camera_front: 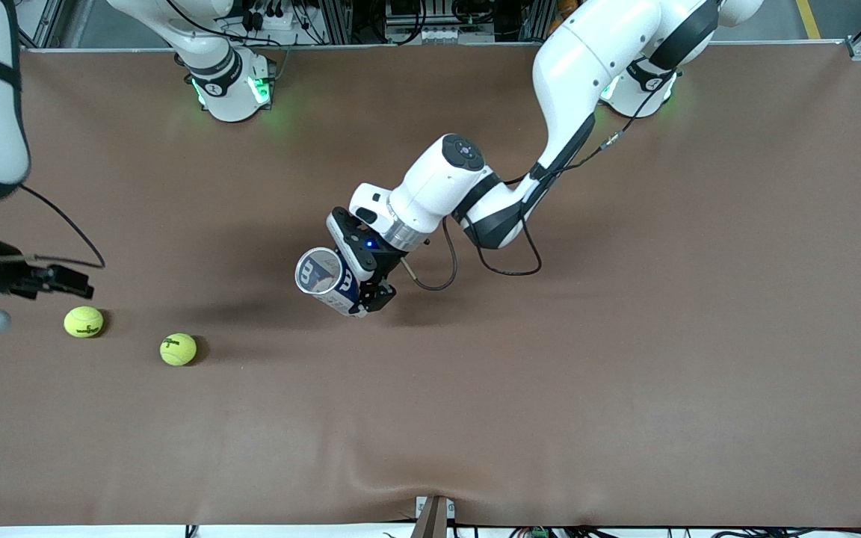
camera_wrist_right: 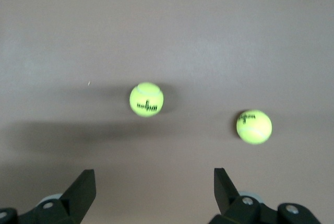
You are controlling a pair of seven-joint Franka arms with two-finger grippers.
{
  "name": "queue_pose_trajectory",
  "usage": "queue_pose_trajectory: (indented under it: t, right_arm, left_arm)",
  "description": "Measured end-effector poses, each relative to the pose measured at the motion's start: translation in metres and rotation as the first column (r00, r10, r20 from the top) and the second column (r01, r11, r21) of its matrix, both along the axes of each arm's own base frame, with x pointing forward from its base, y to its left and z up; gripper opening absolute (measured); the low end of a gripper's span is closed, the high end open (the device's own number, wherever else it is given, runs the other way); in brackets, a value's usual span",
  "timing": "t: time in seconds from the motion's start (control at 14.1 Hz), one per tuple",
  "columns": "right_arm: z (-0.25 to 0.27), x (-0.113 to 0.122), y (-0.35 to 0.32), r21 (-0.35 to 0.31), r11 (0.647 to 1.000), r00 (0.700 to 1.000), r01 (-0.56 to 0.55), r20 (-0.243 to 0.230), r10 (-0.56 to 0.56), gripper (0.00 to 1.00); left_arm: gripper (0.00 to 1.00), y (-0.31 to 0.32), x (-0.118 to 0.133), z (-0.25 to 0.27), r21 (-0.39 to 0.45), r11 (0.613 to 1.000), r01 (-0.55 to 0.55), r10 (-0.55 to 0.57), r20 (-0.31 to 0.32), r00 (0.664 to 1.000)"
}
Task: Insert tennis ball vertically with right arm
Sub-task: 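Move the upright can toward the tennis balls with the left gripper, then reach the right gripper to the nearer tennis ball and grasp it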
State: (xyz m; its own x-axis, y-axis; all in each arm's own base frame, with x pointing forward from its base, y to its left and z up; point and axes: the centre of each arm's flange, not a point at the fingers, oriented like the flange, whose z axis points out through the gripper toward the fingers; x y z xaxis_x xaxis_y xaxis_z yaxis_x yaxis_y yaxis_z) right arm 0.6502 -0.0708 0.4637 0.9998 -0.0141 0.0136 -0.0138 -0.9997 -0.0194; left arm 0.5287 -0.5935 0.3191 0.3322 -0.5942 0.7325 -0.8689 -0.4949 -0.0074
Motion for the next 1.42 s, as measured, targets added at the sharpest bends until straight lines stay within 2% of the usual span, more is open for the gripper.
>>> queue_pose_trajectory:
  t: [0.14,0.36,0.57,0.92,1.21,1.42]
  right_arm:
    - [-0.024,0.015,0.000,-0.001,1.000,1.000,-0.001,0.002,0.001,1.00]
    - [-0.046,0.034,0.004,-0.009,1.000,0.998,-0.008,0.066,0.008,1.00]
    - [-0.086,0.049,0.009,-0.012,1.000,0.996,-0.014,0.092,0.015,1.00]
    - [-0.163,0.054,0.014,-0.007,1.000,1.000,-0.022,0.018,0.022,1.00]
    - [-0.194,0.050,0.016,-0.002,1.000,0.999,-0.024,-0.031,0.024,1.00]
    - [-0.207,0.047,0.027,0.000,0.999,0.998,-0.039,-0.044,0.039,1.00]
  left_arm:
    - [0.81,-0.005,-0.007,-0.028,-0.055,0.998,-0.006,0.007,0.008,1.000]
    - [0.81,-0.010,-0.019,-0.062,-0.093,0.996,-0.009,0.009,0.003,1.000]
    - [0.81,-0.013,-0.029,-0.083,-0.129,0.992,-0.012,0.014,0.015,1.000]
    - [0.81,-0.016,-0.043,-0.114,-0.167,0.986,-0.015,0.020,0.027,0.999]
    - [0.83,-0.014,-0.042,-0.118,-0.163,0.987,-0.014,0.020,0.036,0.999]
    - [0.84,-0.012,-0.040,-0.121,-0.147,0.989,-0.011,0.016,0.034,0.999]
